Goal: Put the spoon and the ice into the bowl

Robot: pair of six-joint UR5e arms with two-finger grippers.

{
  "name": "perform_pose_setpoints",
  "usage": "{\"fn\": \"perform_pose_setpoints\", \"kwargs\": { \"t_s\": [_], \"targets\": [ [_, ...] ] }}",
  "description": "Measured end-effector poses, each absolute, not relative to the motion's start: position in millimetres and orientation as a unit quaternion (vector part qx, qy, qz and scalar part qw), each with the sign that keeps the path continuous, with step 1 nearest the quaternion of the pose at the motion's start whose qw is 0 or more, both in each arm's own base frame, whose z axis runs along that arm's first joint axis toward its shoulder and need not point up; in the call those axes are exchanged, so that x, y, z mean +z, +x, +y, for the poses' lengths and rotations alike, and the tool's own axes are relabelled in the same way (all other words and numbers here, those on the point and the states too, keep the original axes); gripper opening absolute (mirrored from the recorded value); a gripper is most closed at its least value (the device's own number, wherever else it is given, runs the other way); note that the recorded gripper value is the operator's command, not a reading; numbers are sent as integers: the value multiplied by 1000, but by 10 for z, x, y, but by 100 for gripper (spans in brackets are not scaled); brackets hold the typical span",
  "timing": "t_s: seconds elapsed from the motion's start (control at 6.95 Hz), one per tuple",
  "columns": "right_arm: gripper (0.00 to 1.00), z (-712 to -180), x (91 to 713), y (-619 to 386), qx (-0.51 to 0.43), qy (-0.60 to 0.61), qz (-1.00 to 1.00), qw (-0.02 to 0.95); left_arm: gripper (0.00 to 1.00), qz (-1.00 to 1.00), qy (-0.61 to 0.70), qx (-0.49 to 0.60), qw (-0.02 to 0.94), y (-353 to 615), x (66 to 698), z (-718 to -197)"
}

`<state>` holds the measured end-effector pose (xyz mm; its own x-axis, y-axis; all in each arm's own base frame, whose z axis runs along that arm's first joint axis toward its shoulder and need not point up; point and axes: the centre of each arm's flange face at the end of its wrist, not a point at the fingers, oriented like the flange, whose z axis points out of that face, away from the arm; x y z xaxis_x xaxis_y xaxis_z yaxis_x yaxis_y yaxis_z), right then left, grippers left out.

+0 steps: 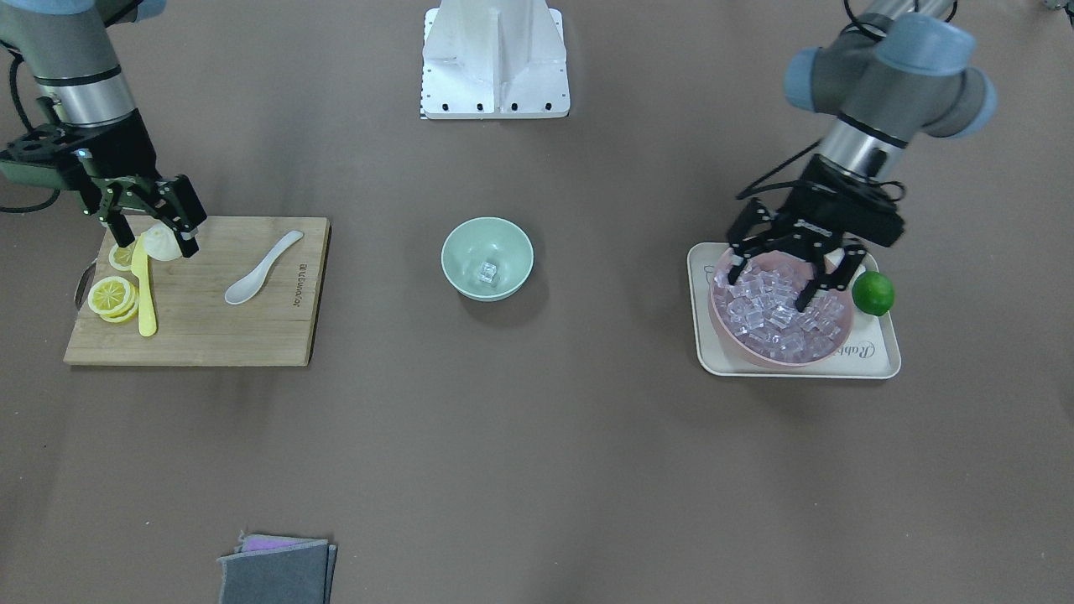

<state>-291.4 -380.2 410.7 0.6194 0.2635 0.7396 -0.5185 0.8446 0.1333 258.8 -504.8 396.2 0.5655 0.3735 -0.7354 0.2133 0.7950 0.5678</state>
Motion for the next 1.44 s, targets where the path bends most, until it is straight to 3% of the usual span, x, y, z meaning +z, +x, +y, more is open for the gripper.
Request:
{"fn": "perform_pose_setpoints", "kwargs": {
  "t_s": [0.14, 0.29, 0.72, 1.44],
  "targets": [
    [95, -3620, 4125, -3192, 230, 175, -360, 887, 99, 433, 316, 80, 840, 1990, 4403, -5198],
    [83, -3455, 4122, -3471, 236, 184, -337, 893, 99, 409, 316, 104, 850, 1515, 4786, -5293],
    [60, -3248, 4063, -4274, 252, 203, -302, 897, 99, 385, 316, 127, 858, 1035, 5200, -5372],
    [57, -3245, 4104, -4396, 259, 205, -296, 896, 99, 384, 314, 124, 859, 1019, 5244, -5371]
  ]
}}
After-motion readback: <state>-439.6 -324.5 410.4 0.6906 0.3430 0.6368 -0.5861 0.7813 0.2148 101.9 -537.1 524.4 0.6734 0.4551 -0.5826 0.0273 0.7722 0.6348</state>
